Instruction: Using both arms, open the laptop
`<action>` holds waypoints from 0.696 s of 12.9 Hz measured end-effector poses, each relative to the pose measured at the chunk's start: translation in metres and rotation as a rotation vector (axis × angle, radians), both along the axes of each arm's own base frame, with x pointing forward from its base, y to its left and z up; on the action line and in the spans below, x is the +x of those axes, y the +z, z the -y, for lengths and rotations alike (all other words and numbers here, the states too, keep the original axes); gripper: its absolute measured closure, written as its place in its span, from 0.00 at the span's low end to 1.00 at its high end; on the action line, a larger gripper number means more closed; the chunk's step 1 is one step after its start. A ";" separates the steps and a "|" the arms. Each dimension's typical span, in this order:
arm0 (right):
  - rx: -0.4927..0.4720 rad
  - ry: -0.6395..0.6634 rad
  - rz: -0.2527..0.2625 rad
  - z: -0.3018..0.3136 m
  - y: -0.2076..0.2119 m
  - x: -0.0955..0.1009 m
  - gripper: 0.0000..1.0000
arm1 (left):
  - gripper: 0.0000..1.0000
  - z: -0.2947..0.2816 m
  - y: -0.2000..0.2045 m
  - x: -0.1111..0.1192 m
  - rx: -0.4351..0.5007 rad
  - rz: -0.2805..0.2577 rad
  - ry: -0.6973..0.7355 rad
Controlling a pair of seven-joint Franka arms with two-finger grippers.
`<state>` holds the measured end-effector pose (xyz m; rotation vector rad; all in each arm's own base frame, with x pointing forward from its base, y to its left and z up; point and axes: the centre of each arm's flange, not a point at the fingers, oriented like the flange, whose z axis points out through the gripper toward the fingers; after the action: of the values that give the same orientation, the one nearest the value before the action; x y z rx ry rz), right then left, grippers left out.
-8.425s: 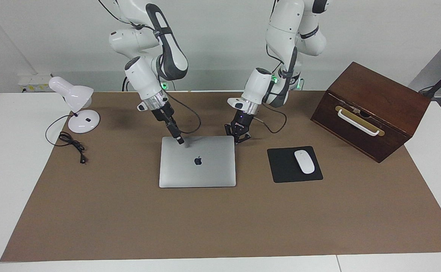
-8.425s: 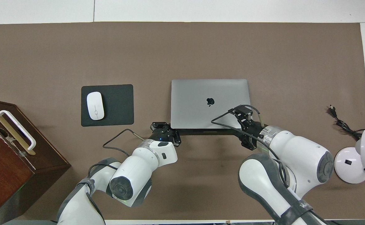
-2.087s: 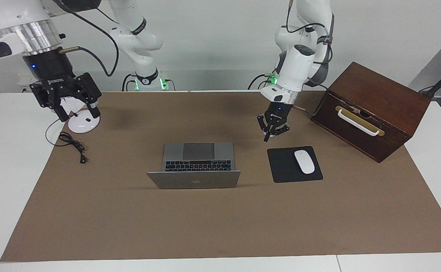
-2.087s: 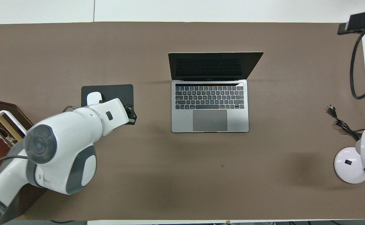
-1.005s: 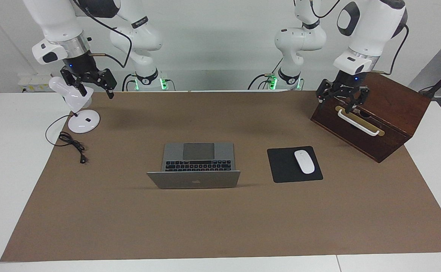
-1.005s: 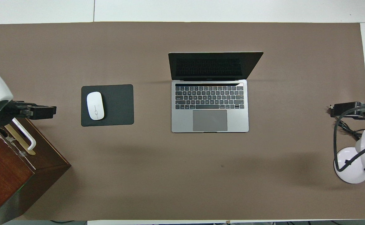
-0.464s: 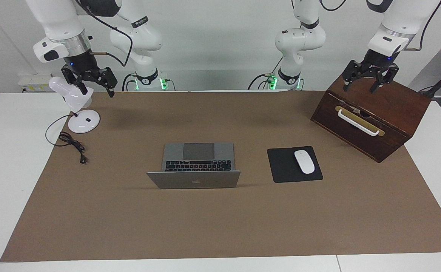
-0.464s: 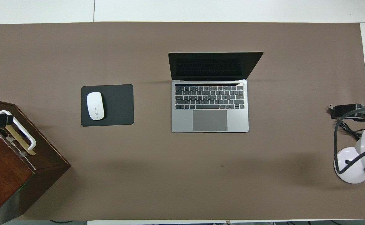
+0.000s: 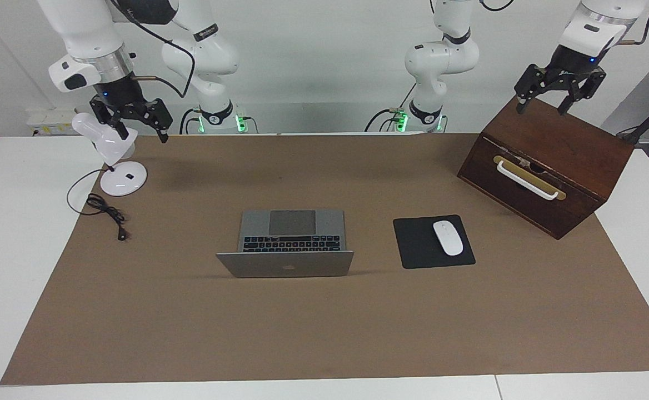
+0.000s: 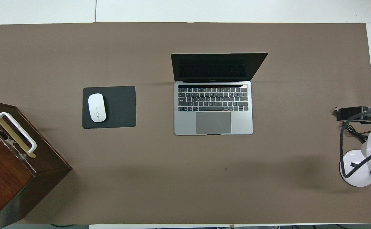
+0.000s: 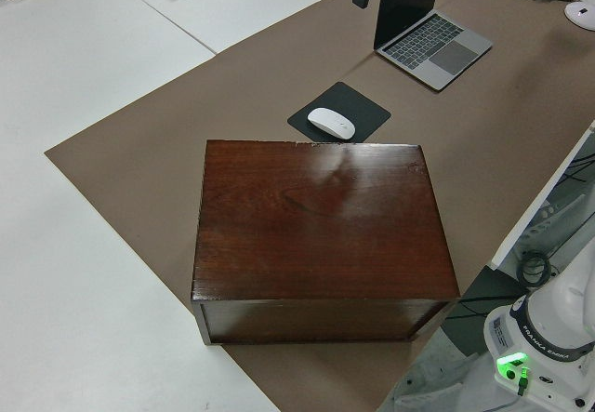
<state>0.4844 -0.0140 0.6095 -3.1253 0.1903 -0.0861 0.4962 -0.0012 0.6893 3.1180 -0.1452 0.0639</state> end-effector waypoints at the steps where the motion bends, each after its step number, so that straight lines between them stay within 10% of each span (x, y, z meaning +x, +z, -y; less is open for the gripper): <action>1: -0.002 0.035 0.000 0.000 0.000 0.000 0.00 | 0.00 0.002 -0.004 0.003 0.001 -0.009 0.000; 9: -0.004 0.082 -0.001 0.000 0.000 0.000 0.00 | 0.00 0.002 -0.019 0.000 0.002 -0.062 0.001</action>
<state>0.4842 -0.0143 0.6092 -3.1326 0.0625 -0.0839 0.4960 -0.0036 0.6705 3.1174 -0.1429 -0.0334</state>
